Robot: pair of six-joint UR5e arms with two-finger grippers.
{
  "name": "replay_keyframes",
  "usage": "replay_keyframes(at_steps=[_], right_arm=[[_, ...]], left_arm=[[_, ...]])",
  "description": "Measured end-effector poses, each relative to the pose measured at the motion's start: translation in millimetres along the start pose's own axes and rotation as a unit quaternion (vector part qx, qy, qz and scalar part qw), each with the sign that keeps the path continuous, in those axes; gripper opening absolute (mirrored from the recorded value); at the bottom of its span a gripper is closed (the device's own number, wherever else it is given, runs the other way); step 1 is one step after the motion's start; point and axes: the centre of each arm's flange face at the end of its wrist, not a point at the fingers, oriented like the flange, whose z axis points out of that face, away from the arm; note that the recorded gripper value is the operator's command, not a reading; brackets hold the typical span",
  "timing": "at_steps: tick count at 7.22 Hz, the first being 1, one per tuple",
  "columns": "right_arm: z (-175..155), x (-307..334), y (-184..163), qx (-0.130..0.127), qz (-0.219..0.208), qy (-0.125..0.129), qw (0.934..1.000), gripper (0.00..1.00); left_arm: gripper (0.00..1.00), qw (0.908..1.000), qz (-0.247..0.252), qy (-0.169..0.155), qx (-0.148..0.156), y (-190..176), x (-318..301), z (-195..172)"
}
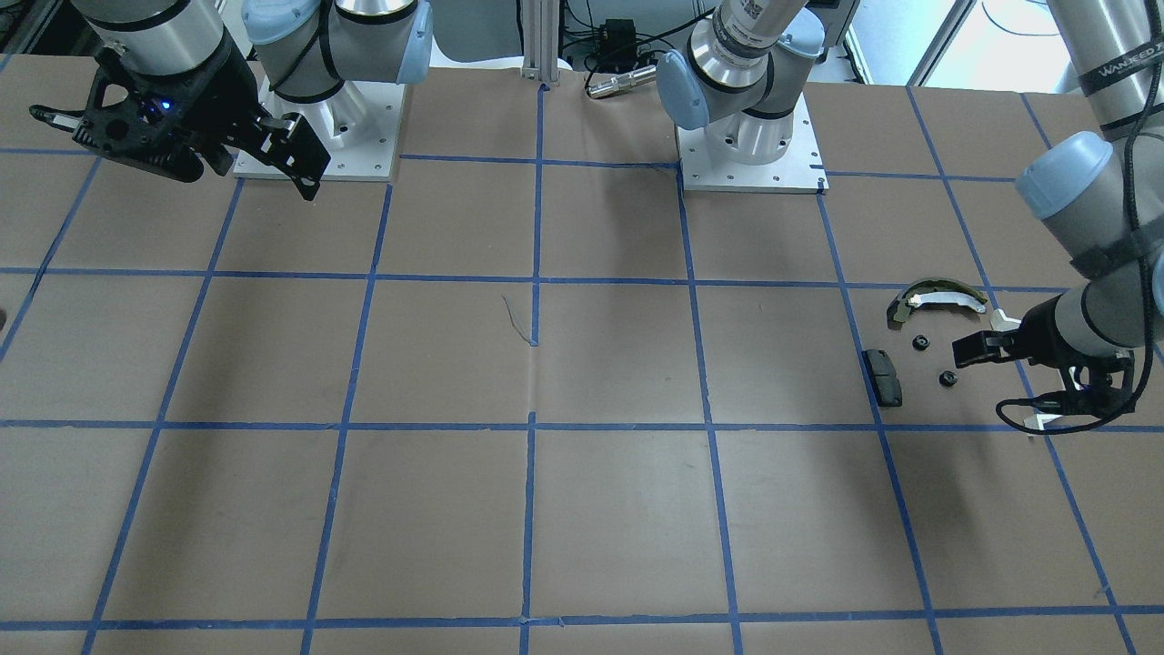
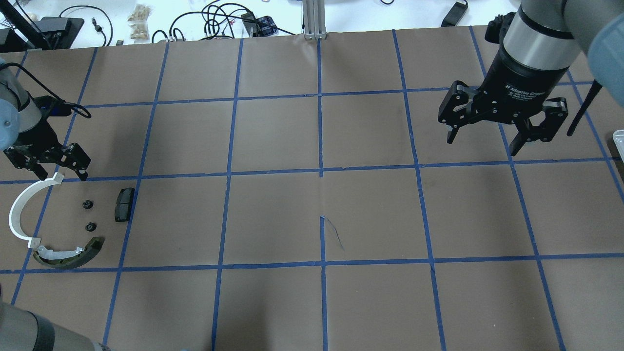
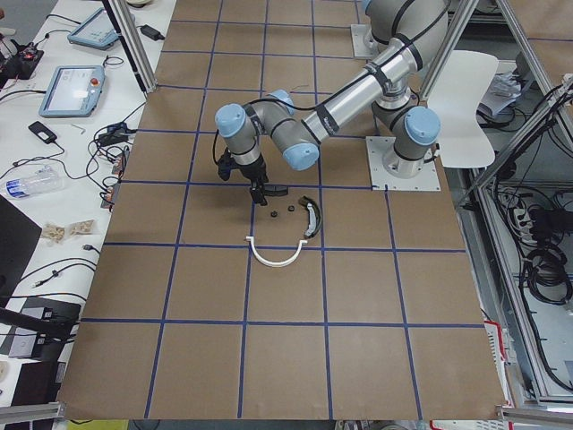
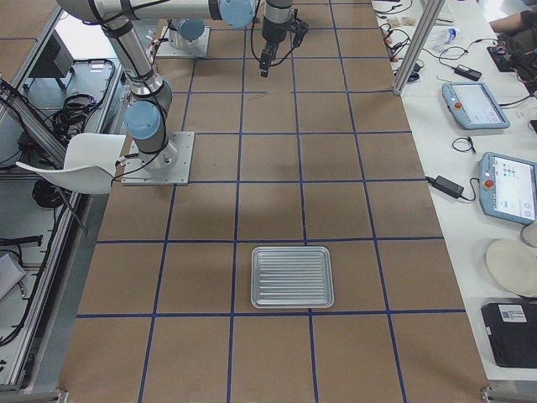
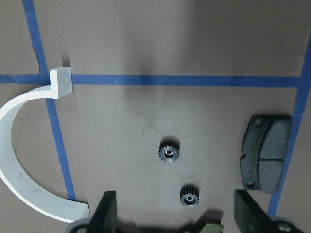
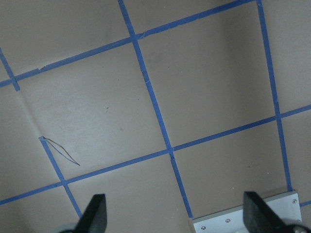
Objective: Place bearing gear from tray to pile
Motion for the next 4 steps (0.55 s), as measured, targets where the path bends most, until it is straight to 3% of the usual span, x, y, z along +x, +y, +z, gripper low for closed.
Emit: replay_keyframes(at_steps=[1,2,4], right_arm=[[-1,0,0,0.001,0.000,0.000,1.0000,1.00],[-1,0,0,0.002,0.000,0.001,1.0000,1.00],[-3,0,0,0.004,0.001,0.001,1.0000,1.00]], left_arm=[[1.00,0.9999,-0.011,0.008,0.000,-4,29,-41],[0.94,0.9993,-0.034,0.017,0.000,-9,73,-95],[0.94,0.9978,-0.048,0.021,0.041,6,173,-208]])
